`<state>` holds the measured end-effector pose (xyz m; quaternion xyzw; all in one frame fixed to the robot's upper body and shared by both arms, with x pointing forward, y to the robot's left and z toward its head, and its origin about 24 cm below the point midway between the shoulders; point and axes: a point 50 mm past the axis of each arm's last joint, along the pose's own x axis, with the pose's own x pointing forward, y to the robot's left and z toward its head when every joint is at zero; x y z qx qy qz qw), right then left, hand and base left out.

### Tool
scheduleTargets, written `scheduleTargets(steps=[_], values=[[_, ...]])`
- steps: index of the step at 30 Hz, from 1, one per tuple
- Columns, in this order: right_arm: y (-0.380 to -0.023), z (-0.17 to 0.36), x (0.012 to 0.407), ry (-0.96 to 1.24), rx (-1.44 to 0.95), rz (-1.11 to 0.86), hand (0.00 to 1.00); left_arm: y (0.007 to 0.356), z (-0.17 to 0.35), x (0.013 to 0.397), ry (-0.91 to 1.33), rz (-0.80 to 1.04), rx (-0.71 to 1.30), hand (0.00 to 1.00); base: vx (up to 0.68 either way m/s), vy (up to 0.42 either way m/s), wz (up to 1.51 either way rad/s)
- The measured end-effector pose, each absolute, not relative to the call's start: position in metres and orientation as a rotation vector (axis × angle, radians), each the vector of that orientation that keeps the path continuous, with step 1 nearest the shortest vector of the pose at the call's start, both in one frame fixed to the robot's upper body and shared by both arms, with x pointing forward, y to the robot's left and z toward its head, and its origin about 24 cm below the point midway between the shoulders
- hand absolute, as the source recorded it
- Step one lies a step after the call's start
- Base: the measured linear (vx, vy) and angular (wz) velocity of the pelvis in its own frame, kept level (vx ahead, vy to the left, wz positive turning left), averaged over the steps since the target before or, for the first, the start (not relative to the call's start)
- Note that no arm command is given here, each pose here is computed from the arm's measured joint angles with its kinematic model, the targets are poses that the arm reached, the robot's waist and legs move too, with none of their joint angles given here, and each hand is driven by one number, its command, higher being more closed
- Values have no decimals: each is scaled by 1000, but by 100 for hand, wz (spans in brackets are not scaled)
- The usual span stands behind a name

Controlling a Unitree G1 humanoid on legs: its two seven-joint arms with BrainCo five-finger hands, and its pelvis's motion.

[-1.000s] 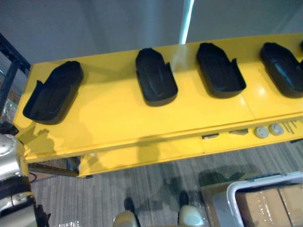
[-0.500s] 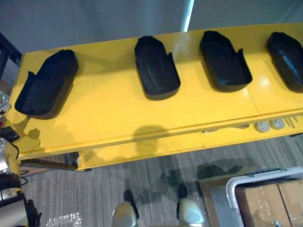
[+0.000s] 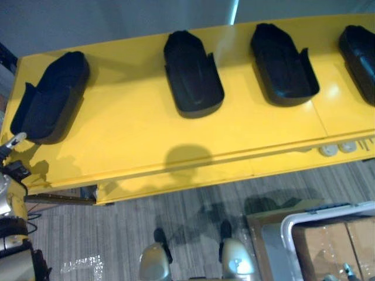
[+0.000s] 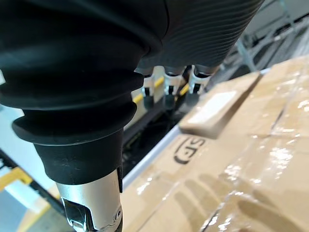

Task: Walk over and take plastic housings, then place them on the shelf

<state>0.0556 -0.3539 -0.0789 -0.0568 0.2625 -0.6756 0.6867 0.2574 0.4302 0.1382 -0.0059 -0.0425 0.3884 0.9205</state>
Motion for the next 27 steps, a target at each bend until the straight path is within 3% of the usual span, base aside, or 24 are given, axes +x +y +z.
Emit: scheduleTargets(steps=[15,27], values=[[-378,-61,65,508,-141,-1462,0,407,143,271,-218,568,-15,0,-1,2,-1],[-377,-63,64,516,-139,-1443,0,400,118,247,-156,413,53,0,-9,1,1]])
